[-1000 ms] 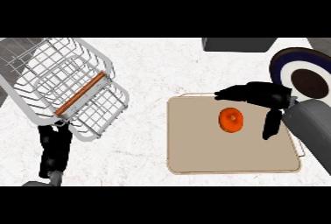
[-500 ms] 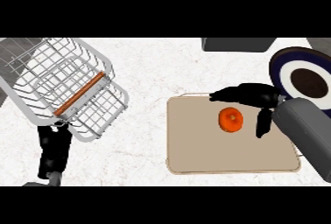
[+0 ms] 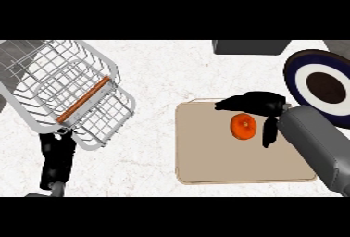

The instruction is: Pick the squash from the tray and place it in the plate

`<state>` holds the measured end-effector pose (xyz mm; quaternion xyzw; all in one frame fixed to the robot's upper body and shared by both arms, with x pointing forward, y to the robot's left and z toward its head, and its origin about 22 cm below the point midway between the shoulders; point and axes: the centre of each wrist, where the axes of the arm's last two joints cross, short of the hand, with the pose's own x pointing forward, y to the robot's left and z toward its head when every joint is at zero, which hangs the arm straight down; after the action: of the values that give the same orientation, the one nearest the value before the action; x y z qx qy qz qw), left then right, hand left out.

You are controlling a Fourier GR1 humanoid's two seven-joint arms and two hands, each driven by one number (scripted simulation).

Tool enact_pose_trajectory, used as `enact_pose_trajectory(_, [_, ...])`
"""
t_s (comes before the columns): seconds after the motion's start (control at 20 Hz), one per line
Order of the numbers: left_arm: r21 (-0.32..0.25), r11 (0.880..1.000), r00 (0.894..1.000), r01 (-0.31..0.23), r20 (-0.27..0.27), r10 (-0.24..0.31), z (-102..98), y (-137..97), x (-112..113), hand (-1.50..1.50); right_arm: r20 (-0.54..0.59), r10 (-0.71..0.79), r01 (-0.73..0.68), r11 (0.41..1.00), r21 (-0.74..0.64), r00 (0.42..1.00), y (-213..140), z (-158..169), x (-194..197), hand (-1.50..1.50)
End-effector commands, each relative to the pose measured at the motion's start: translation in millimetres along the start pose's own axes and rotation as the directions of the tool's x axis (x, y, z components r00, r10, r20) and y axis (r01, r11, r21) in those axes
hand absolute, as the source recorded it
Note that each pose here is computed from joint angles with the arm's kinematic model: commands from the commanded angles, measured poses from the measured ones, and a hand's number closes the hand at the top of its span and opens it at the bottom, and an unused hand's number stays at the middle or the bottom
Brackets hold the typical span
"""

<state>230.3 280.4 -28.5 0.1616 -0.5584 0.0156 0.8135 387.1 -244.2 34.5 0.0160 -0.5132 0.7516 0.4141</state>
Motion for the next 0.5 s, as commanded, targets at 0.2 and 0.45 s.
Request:
enact_pose_trajectory(0.2, [-0.118, 0.993, 0.996, -0.009, 0.09, 0.02, 0.5, -15.7, 24.4, 0.0, 0.005, 0.0, 0.0, 0.999, 0.034, 1.0, 8.9, -3.6, -11.1, 1.5])
enact_pose_trajectory(0.45, [-0.123, 0.992, 0.994, 0.002, 0.111, 0.012, 1.5, -30.9, 22.8, 0.0, 0.075, 0.069, -0.067, 0.997, -0.022, 0.995, 29.8, -13.5, -12.7, 1.5])
